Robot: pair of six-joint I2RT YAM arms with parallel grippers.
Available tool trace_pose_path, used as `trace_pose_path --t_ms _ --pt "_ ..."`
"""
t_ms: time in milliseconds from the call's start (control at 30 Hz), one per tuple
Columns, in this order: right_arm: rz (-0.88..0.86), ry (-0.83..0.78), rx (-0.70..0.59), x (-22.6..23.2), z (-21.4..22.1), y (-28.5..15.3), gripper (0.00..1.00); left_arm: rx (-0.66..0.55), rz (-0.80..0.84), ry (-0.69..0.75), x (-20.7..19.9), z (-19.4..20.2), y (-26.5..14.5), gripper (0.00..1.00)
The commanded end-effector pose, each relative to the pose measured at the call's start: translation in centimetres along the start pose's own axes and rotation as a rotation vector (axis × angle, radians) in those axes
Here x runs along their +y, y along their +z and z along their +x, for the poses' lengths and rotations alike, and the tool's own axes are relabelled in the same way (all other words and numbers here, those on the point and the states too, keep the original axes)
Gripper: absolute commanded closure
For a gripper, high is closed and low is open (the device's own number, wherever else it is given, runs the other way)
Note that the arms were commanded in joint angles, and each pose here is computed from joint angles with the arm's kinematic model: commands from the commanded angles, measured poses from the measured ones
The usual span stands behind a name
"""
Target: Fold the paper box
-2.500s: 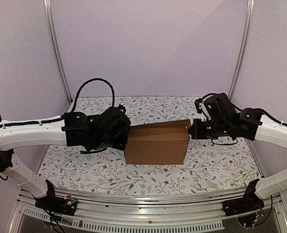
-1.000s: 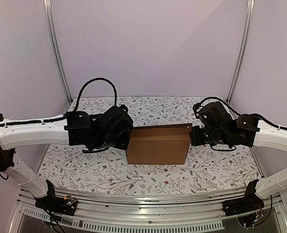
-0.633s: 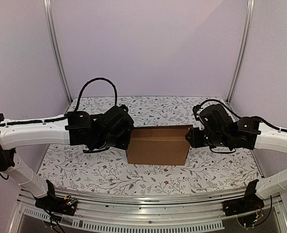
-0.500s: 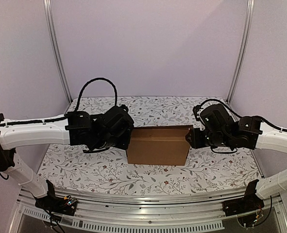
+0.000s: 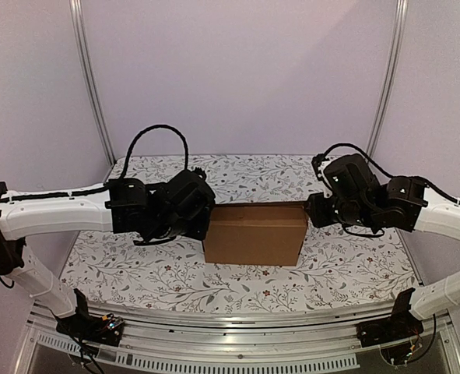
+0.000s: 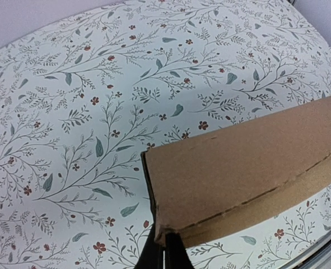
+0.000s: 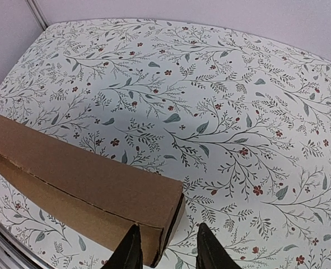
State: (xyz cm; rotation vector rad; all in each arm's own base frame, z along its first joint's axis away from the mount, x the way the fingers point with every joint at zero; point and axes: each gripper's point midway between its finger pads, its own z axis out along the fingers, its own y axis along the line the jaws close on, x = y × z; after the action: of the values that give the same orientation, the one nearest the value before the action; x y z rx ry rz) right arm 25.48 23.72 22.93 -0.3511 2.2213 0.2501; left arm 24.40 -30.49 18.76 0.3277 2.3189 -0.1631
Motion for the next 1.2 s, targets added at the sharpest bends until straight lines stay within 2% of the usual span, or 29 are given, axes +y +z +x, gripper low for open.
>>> trace_pose_path --t_ms 0,200,333,967,1167 --pt "0.033 -0.028 0.006 -0.2 -0.3 0.6 0.7 0.138 -0.017 0.084 0.0 3.9 0.8 1.0" --pt "0.016 -0.033 0.015 0.5 -0.2 1.4 0.8 0.14 -0.023 0.087 0.2 4.0 0.8 1.0" --pt "0.004 -0.037 0.029 0.9 0.1 1.8 0.99 0.14 -0.025 0.091 0.2 4.0 0.9 1.0" --pt "-0.013 0.03 0.109 2.6 8.3 3.8 1.0 0.165 -0.008 0.079 -0.4 4.8 1.5 1.0" --pt "-0.001 0.05 0.094 2.5 8.7 3.6 1.0 0.174 -0.006 0.07 -0.5 5.2 1.8 1.0"
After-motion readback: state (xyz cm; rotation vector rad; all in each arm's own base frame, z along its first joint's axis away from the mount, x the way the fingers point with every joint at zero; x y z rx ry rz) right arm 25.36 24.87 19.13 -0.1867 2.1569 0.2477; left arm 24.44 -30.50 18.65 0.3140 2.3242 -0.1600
